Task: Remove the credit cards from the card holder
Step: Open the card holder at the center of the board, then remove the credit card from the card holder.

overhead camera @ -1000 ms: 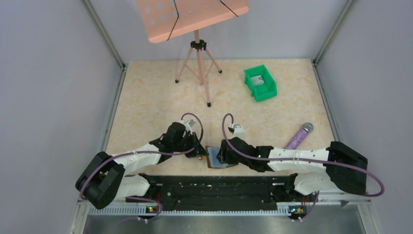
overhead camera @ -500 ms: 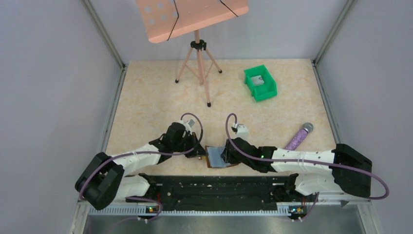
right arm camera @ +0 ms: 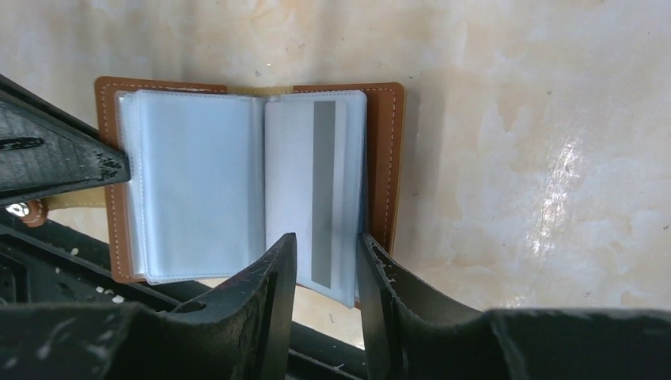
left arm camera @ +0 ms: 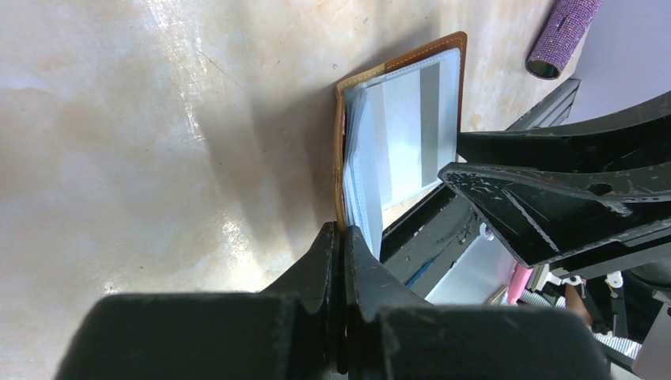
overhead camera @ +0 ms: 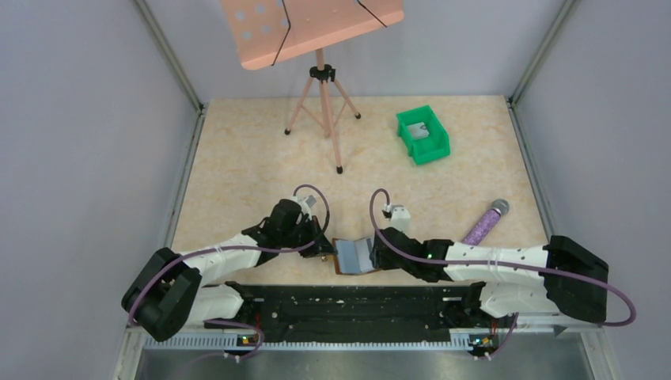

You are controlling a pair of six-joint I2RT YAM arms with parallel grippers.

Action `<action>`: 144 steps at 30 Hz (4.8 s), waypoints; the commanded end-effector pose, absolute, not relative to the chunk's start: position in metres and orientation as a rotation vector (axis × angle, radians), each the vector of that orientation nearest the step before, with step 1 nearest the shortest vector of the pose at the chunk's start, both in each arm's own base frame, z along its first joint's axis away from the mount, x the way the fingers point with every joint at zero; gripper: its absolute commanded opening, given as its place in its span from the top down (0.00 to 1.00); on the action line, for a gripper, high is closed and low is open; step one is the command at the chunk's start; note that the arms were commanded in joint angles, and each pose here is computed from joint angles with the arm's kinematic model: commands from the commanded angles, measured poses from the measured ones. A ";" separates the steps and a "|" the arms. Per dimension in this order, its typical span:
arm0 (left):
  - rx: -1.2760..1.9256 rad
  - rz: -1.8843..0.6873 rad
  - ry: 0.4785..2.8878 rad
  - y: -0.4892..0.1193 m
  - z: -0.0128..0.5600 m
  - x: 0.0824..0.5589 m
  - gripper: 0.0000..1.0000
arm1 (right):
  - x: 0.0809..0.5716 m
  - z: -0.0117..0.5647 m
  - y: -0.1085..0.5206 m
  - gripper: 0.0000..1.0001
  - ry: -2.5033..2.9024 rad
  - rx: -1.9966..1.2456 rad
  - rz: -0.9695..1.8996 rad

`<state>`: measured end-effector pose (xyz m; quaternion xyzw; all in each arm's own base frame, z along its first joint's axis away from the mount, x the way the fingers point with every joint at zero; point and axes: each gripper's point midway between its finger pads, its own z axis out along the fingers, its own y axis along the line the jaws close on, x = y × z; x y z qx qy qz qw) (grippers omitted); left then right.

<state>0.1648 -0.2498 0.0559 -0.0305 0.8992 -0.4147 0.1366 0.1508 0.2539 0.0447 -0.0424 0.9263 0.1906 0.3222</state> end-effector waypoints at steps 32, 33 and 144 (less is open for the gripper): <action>-0.121 -1.322 2.418 -0.268 0.162 0.185 0.63 | 0.165 0.096 0.305 0.80 2.262 -0.103 0.920; -0.122 -1.333 2.414 -0.270 0.162 0.185 0.63 | 0.164 0.094 0.307 0.80 2.272 -0.103 0.921; -0.189 -0.833 2.734 -0.274 0.003 0.169 0.69 | 0.141 0.008 0.255 0.89 2.460 0.113 0.831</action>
